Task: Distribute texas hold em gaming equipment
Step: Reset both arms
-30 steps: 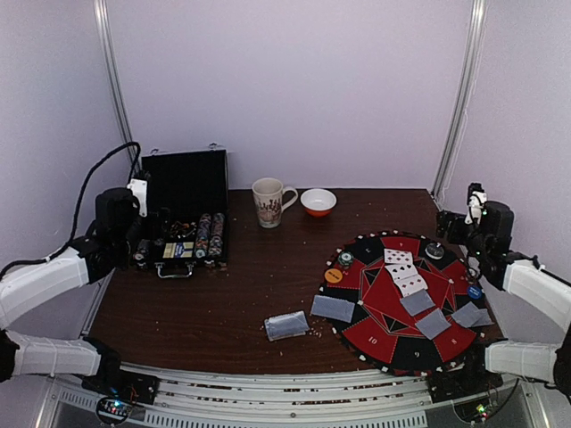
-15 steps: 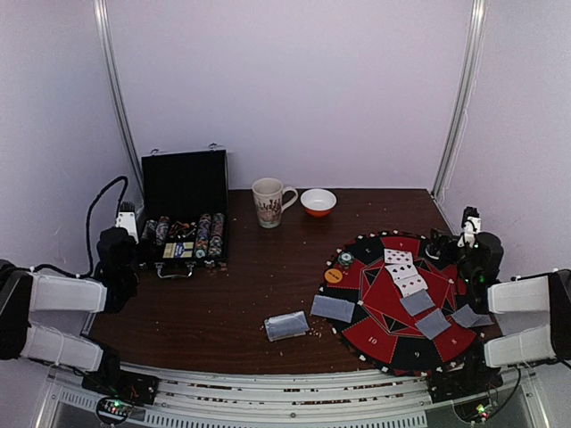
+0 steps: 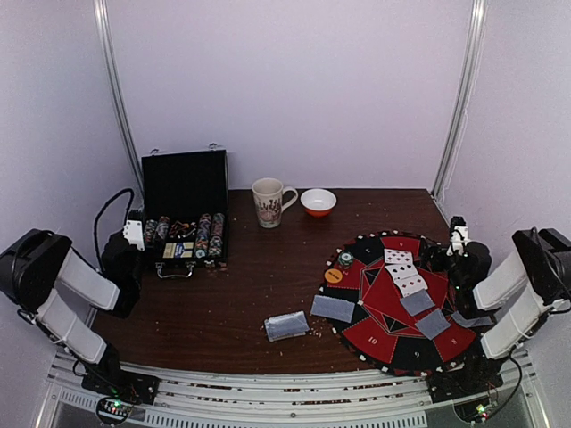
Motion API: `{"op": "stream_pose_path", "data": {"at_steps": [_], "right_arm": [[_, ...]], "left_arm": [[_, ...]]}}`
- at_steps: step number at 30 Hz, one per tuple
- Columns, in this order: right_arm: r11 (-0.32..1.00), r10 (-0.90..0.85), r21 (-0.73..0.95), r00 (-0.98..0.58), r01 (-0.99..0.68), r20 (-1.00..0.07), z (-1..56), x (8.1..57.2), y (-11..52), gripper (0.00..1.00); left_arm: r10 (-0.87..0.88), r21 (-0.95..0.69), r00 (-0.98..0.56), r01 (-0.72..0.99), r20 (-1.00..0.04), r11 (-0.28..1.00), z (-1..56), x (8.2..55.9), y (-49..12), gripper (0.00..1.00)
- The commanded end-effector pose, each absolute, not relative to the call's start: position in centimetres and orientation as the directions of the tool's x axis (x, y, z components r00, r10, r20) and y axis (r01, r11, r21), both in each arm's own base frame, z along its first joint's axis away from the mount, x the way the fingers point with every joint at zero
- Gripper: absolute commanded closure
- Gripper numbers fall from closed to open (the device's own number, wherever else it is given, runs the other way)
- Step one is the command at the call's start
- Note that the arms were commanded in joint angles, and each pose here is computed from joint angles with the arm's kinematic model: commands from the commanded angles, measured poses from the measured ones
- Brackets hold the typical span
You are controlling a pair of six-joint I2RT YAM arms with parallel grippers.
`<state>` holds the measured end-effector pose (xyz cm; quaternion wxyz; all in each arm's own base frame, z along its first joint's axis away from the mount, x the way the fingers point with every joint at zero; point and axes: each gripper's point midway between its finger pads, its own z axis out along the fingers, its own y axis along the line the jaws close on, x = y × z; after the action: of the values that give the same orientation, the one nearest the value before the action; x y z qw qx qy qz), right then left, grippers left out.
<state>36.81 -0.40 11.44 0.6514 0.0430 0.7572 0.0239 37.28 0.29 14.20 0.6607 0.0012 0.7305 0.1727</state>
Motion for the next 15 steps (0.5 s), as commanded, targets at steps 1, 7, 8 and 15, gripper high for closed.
{"op": "stream_pose_path", "data": {"at_steps": [1,7,8,15], "right_arm": [[0.998,0.057,0.058,-0.080,-0.017,-0.995,13.33,37.54,0.52,0.00],[0.998,0.059,0.060,-0.072,-0.015,-0.996,13.43,37.52,0.52,0.00],[0.998,0.059,0.060,-0.076,-0.017,-0.995,13.36,37.51,0.58,0.00],[0.998,0.058,0.059,-0.079,-0.018,-0.995,13.33,37.53,0.59,0.00]], "left_arm": [[0.175,0.174,-0.004,-0.148,-0.985,0.974,15.63,37.21,0.21,0.02],[0.170,0.169,-0.005,-0.134,-0.985,0.976,15.68,37.51,0.04,0.02],[0.170,0.168,0.006,-0.139,-0.985,0.976,15.89,37.52,0.10,0.02],[0.167,0.165,0.000,-0.140,-0.986,0.976,15.77,37.59,0.18,0.02]]}}
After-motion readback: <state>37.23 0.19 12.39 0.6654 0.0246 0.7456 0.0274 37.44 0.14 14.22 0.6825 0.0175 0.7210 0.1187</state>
